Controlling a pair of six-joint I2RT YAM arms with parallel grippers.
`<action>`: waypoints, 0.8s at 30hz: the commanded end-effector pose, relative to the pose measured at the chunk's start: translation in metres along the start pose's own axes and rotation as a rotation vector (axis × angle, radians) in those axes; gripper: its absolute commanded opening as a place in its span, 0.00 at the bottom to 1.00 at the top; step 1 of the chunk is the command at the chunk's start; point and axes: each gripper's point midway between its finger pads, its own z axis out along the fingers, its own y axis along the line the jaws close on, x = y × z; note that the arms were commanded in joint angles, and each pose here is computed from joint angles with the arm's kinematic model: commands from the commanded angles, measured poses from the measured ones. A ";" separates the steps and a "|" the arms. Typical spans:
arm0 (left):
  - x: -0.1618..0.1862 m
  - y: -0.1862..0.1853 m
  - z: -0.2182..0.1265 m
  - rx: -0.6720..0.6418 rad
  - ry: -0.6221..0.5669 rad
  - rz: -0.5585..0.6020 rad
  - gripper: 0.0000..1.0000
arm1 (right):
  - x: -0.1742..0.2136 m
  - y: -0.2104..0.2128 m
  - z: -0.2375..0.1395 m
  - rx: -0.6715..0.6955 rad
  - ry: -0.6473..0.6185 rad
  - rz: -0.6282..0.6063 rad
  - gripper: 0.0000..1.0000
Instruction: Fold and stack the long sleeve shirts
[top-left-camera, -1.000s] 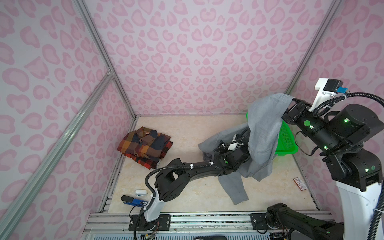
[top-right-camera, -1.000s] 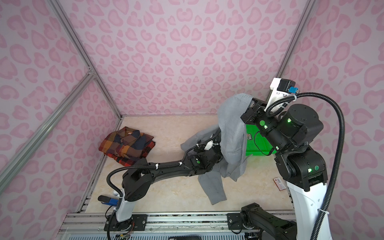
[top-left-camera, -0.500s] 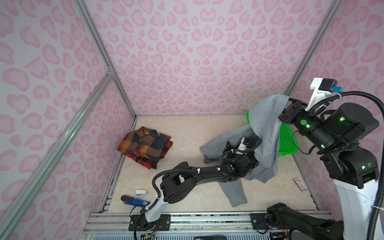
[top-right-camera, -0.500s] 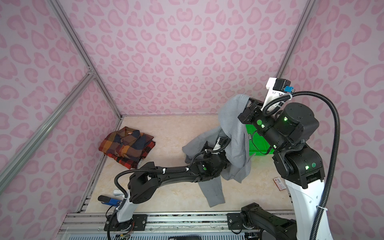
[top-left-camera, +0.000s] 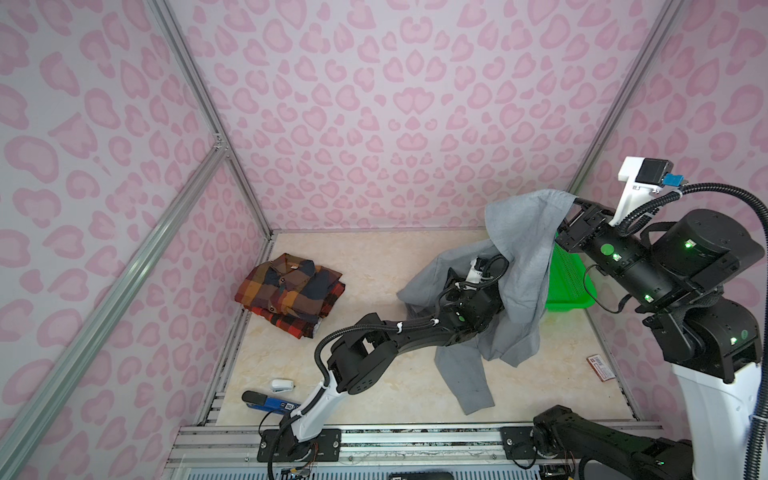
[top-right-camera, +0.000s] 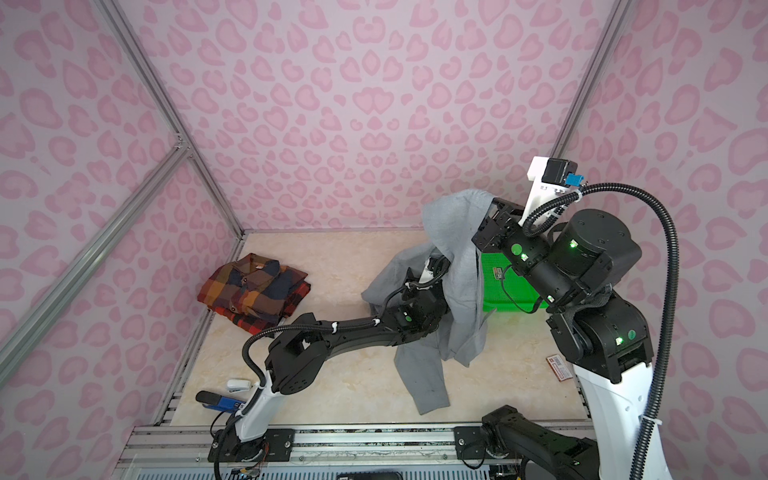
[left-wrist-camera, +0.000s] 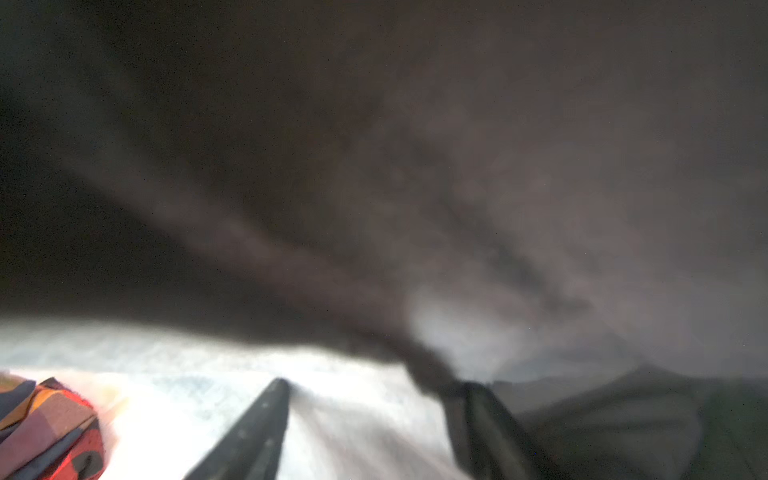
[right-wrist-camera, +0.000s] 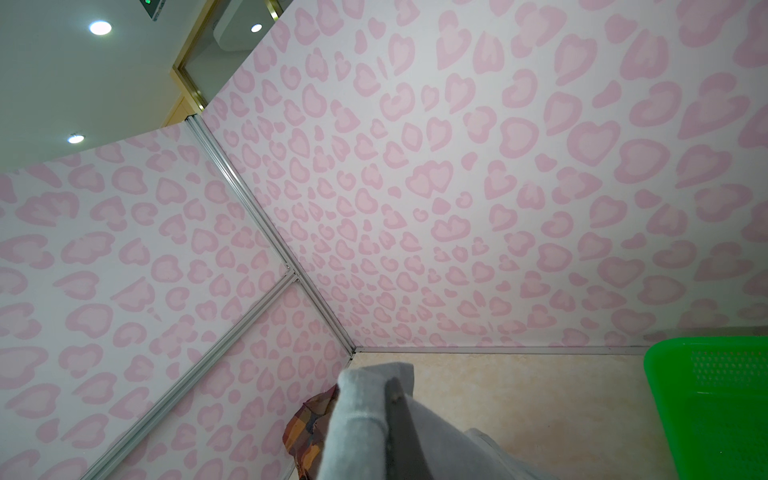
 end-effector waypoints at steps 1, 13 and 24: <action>-0.007 0.007 0.009 -0.030 -0.014 -0.018 0.46 | -0.011 0.012 -0.002 -0.045 -0.042 -0.017 0.00; -0.033 0.070 -0.012 0.059 -0.002 -0.136 0.04 | -0.006 -0.017 0.000 0.091 -0.049 -0.076 0.00; 0.003 0.132 -0.126 0.465 0.226 -0.148 0.04 | -0.023 -0.035 0.006 0.147 -0.085 -0.063 0.00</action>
